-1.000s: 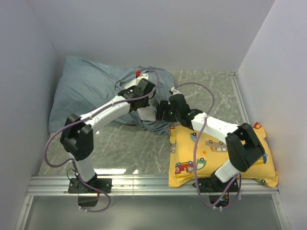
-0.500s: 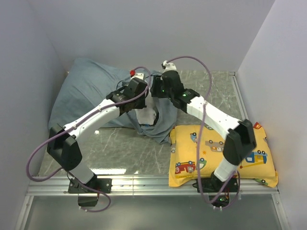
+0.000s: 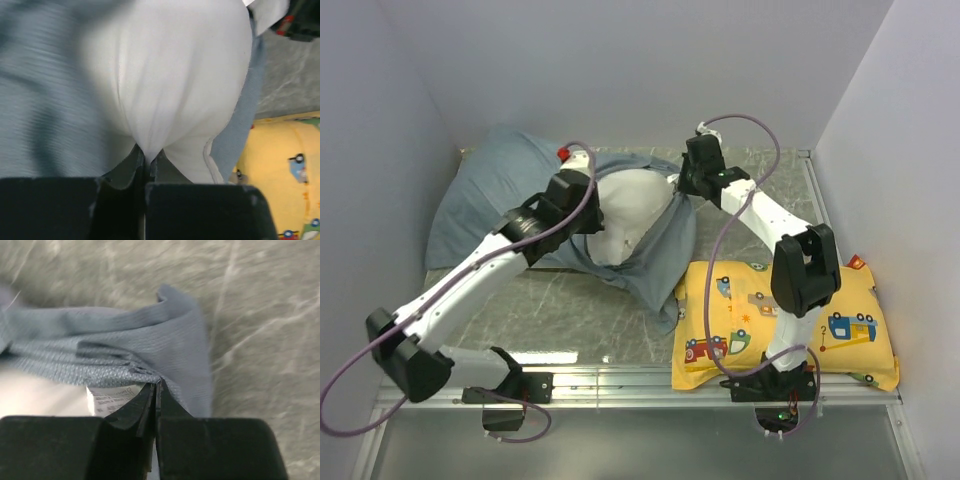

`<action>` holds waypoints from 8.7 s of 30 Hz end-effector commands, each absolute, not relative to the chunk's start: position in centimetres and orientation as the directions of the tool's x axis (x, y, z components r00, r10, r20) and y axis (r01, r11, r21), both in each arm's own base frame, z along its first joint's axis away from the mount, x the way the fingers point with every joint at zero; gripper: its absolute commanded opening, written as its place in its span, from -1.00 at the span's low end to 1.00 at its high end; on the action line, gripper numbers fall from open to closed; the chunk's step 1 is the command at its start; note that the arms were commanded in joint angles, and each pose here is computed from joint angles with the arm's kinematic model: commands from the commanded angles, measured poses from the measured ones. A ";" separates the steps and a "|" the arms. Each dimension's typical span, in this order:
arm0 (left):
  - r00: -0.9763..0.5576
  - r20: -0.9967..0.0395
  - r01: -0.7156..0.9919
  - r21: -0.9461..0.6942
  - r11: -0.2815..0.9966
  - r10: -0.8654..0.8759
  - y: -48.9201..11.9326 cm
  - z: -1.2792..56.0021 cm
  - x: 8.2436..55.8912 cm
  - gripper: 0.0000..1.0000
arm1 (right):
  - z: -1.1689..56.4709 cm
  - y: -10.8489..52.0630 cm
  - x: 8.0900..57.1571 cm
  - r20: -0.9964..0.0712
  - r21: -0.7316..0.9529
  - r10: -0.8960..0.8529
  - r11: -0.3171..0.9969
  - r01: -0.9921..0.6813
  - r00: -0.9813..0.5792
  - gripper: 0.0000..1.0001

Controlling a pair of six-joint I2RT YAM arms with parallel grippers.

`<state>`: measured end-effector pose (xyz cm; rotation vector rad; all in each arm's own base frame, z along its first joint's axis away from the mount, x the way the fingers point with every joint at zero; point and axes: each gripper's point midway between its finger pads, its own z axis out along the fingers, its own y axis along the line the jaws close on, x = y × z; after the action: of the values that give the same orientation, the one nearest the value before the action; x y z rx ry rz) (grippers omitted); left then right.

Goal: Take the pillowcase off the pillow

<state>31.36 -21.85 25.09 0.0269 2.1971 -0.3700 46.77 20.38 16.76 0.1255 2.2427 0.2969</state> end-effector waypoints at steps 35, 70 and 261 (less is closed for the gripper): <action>-0.091 -0.702 0.214 -0.707 0.674 -0.706 -23.0 45.2 38.8 -0.99 | 24.4 21.1 46.9 -0.533 0.789 0.497 0.585 -0.189 -0.685 0.51; -0.387 -0.819 0.064 -0.482 0.874 -0.424 -25.8 32.7 41.5 0.60 | 18.4 21.1 44.5 -0.706 0.537 0.326 0.825 -0.174 -0.629 0.80; -0.264 -0.770 -0.480 -0.416 0.772 -0.580 5.5 24.9 38.0 -0.99 | 26.4 4.1 49.5 -0.801 0.332 0.408 0.912 0.242 -0.437 -1.00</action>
<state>39.21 -1.91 22.06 -0.6834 2.0846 -0.3319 47.05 11.72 23.48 0.3254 2.1998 0.4434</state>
